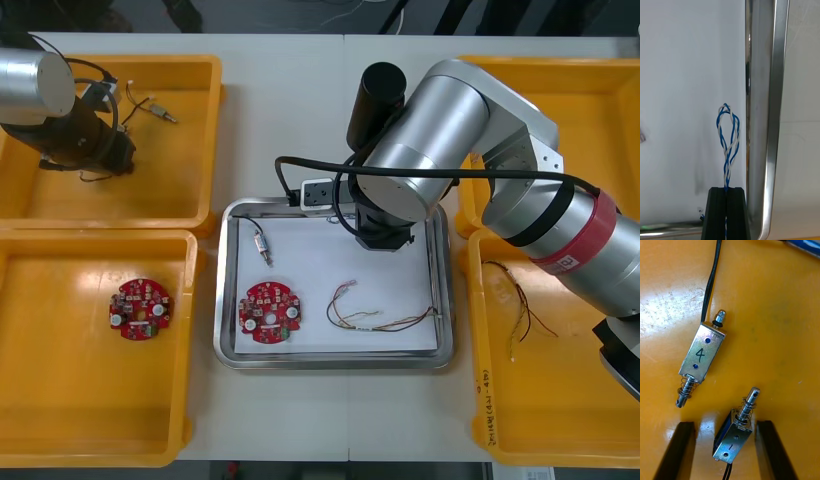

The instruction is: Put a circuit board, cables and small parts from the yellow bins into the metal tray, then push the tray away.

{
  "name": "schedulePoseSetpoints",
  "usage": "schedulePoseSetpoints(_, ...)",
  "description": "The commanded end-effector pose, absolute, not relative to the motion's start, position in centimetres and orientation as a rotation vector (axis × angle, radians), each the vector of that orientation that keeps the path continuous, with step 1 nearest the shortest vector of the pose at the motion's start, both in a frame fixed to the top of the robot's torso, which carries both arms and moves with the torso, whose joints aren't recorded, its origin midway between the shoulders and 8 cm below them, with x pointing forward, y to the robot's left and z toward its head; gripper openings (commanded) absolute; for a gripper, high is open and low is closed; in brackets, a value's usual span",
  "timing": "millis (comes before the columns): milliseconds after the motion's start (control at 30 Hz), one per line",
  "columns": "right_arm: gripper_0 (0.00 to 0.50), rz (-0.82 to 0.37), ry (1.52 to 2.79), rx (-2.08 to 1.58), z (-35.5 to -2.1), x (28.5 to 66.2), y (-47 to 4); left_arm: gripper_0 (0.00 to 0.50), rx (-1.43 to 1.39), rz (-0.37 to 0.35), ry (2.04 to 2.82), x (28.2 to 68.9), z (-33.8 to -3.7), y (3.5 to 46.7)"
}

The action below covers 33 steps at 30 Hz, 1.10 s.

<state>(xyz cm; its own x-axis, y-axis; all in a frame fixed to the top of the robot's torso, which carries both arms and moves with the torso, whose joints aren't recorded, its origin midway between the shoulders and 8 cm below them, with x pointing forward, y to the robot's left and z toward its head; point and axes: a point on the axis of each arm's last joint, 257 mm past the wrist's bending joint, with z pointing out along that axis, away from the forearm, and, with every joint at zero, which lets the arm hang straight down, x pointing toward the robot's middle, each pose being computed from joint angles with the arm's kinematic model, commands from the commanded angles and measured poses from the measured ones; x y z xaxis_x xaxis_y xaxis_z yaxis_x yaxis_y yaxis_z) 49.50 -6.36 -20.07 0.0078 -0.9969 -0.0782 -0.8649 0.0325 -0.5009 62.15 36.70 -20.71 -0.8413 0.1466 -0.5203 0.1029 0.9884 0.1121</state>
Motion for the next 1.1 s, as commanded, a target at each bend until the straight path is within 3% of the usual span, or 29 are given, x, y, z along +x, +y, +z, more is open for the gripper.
schedulePoseSetpoints(33, 0.000, -0.386, 1.827, -1.911, -21.8, 49.0, -4.6, 0.000, 0.347, 0.124, 2.511, 63.9, -18.2, 34.4)
schedulePoseSetpoints(800, 0.000, -0.373, 1.820, -1.851, -24.5, 50.0, -5.8, 0.000, 0.302, 0.156, 2.520, 63.3, -16.7, 37.0)
schedulePoseSetpoints(833, 0.025, -0.383, 1.817, -1.855, -24.5, 50.0, -5.9, 0.000, 0.294, 0.157, 2.527, 63.1, -16.4, 37.3)
schedulePoseSetpoints(867, 0.176, -0.387, 1.816, -1.848, -24.4, 50.2, -5.9, 0.000, 0.285, 0.154, 2.530, 62.9, -16.0, 37.4)
schedulePoseSetpoints(900, 0.278, -0.390, 1.818, -1.846, -24.3, 50.2, -6.0, 0.000, 0.286, 0.153, 2.534, 62.8, -16.0, 37.4)
schedulePoseSetpoints(933, 0.481, -0.394, 1.816, -1.842, -24.3, 50.3, -6.0, 0.000, 0.284, 0.157, 2.537, 62.6, -15.7, 37.5)
schedulePoseSetpoints(1100, 0.500, -0.398, 1.819, -1.824, -24.1, 50.6, -6.0, 0.000, 0.264, 0.181, 2.542, 61.6, -14.8, 38.5)
